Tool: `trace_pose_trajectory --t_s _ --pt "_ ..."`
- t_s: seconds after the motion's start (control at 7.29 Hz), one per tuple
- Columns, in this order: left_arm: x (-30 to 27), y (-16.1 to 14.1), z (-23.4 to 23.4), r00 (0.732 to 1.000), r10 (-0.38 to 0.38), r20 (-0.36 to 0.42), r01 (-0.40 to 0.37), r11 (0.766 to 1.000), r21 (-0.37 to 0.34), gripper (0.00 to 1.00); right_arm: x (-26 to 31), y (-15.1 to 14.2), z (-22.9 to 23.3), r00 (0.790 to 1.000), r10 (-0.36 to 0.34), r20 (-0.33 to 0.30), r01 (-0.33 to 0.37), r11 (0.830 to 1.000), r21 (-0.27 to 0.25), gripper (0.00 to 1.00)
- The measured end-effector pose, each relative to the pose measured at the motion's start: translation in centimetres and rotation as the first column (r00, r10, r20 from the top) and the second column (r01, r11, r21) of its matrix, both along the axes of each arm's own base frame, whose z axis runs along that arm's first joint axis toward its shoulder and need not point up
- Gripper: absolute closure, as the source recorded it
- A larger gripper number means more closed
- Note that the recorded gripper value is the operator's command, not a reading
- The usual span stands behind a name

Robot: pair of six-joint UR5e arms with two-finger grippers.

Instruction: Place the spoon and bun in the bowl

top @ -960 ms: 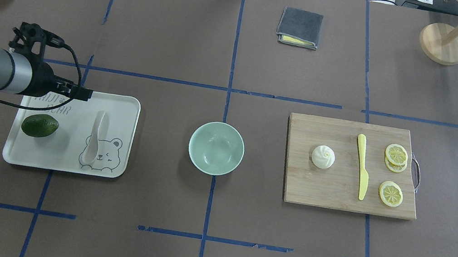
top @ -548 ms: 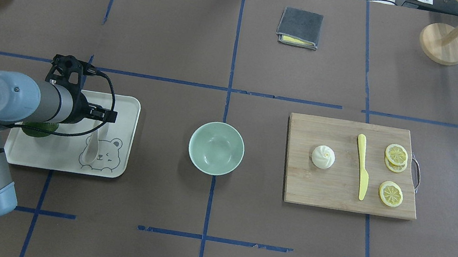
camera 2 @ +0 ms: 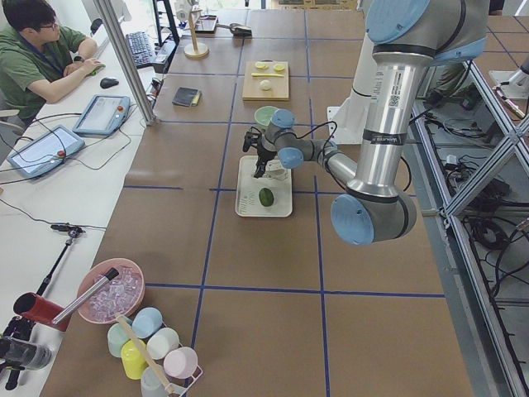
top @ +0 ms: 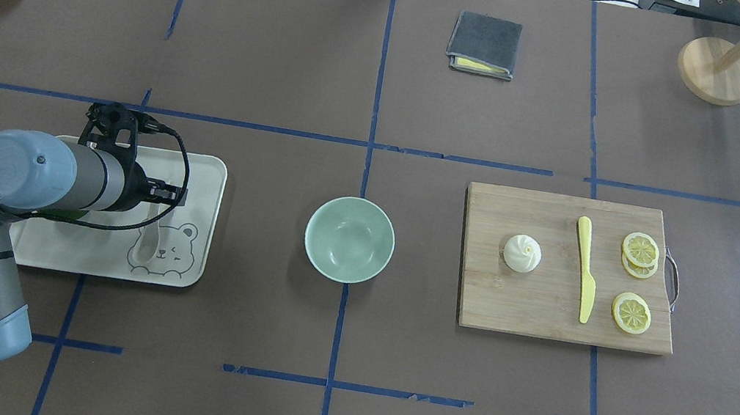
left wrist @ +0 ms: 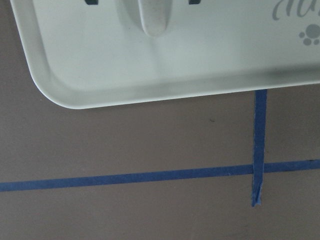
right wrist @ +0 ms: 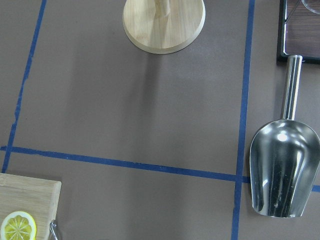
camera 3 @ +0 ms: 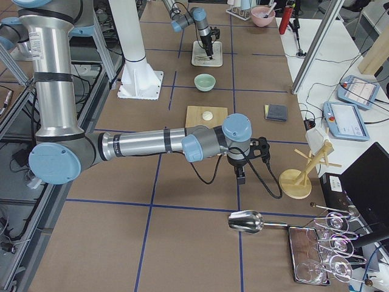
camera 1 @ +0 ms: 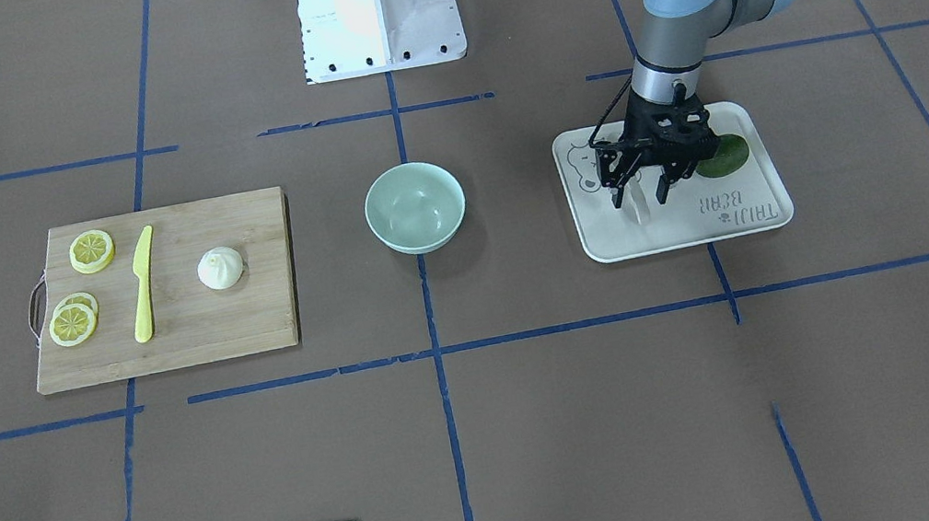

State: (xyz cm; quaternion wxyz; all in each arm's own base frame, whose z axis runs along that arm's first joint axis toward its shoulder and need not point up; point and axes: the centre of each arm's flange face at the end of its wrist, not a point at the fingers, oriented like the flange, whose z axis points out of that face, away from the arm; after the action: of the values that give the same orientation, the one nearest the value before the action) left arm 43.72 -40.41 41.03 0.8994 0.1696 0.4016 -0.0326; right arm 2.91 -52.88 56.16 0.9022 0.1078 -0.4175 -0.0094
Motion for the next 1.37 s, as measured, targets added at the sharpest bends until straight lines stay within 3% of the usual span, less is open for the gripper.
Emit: trace_pose_trajectory --t_s 0.14,0.27,0.69,1.37 --pt "0.1 0.0 0.1 1.000 0.000 0.001 0.000 1.000 -0.003 0.35 0.0 0.0 0.2 1.000 0.000 -0.001 0.000 1.000 -0.003 0.00" --pt "0.2 0.2 0.2 1.000 0.002 0.002 -0.002 1.000 -0.005 0.44 0.0 0.0 0.3 1.000 0.000 -0.001 0.000 1.000 -0.006 0.00" --pt "0.6 0.6 0.3 1.000 0.010 0.002 -0.010 1.000 -0.007 1.00 0.0 -0.1 0.4 1.000 0.000 -0.001 0.000 1.000 -0.006 0.00" --pt "0.6 0.6 -1.0 1.000 -0.001 -0.016 0.001 1.000 -0.007 1.00 0.0 -0.1 0.8 1.000 0.000 0.002 0.000 1.000 0.012 0.00"
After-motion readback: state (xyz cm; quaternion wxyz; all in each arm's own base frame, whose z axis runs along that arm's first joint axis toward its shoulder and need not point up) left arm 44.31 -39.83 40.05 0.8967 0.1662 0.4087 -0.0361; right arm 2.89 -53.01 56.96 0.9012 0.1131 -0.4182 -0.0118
